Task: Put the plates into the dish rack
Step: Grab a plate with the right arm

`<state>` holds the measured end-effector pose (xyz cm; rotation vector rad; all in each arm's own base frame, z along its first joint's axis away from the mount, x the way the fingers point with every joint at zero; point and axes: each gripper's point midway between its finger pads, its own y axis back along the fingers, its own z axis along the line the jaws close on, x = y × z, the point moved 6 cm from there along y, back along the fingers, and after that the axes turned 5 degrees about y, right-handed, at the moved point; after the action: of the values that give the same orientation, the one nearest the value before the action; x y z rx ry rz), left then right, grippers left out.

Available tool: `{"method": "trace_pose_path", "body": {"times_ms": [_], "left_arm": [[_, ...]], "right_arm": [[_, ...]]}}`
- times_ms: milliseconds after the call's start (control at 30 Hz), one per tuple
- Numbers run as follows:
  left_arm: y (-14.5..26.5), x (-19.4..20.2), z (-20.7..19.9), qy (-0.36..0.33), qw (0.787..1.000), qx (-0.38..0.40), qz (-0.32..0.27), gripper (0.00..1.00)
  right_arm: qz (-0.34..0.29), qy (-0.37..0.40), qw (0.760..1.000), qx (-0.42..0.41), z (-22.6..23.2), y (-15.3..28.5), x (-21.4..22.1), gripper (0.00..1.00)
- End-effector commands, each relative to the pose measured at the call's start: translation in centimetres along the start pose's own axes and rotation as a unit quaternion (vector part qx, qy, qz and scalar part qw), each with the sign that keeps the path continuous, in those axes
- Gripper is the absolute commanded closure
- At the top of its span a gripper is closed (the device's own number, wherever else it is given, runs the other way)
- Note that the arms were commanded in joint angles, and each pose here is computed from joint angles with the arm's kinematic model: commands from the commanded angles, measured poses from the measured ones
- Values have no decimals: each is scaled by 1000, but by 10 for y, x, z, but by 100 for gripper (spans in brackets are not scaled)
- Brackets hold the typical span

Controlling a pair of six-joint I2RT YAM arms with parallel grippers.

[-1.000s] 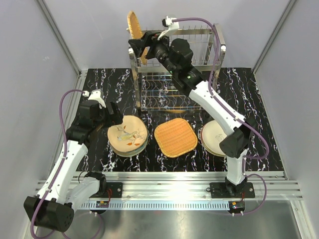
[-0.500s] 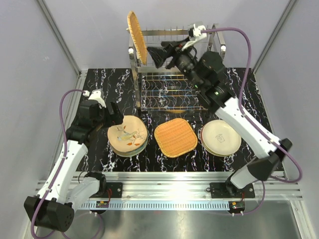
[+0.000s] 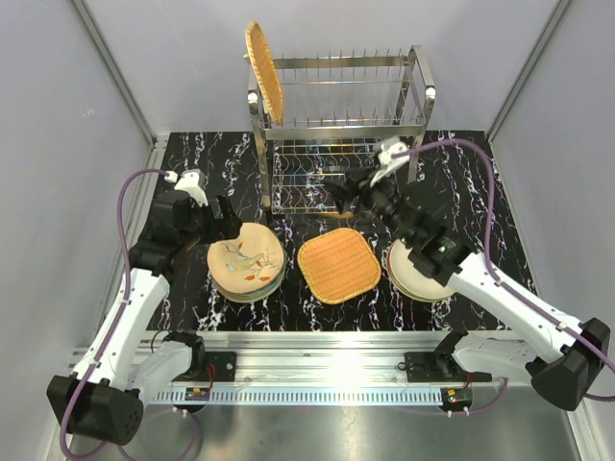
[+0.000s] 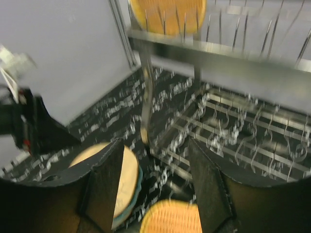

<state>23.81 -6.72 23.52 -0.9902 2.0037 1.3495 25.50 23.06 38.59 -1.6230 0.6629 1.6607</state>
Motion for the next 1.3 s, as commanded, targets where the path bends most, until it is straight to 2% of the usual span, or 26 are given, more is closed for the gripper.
{"method": "trace_pose_path", "body": {"times_ms": [0, 33, 233, 333, 433, 667, 767, 933, 1000, 1200, 1267], "left_arm": [[3, -14, -2, -17, 999, 2, -28, 1], [3, -15, -1, -18, 999, -1, -29, 1], [7, -17, 2, -18, 999, -14, -32, 1], [7, -17, 4, -16, 999, -20, -29, 1], [10, -18, 4, -13, 999, -18, -33, 1], [13, -21, 6, -5, 999, -24, -49, 1], [13, -22, 6, -1, 999, -22, -48, 1], [13, -23, 6, 6, 999, -8, -46, 1], [13, -23, 8, 9, 999, -8, -46, 1], [12, -23, 8, 13, 999, -2, -42, 1], [11, -22, 9, 14, 999, -1, -40, 1]], "right_arm": [[38, 8, 999, -4, 10, 21, 36, 37], [32, 12, 999, -3, 11, 29, 39, 34], [154, 73, 985, -32, 47, 54, 124, 32], [224, 130, 966, 14, 52, 67, 162, 31], [257, 149, 955, 15, 65, 80, 188, 30], [294, 196, 935, 13, 103, 102, 219, 28], [315, 235, 919, 27, 114, 110, 238, 26], [361, 268, 893, 28, 121, 112, 270, 23], [366, 274, 889, 28, 122, 112, 276, 23], [392, 334, 854, 67, 118, 108, 303, 23], [392, 338, 853, 67, 119, 106, 307, 22]]}}
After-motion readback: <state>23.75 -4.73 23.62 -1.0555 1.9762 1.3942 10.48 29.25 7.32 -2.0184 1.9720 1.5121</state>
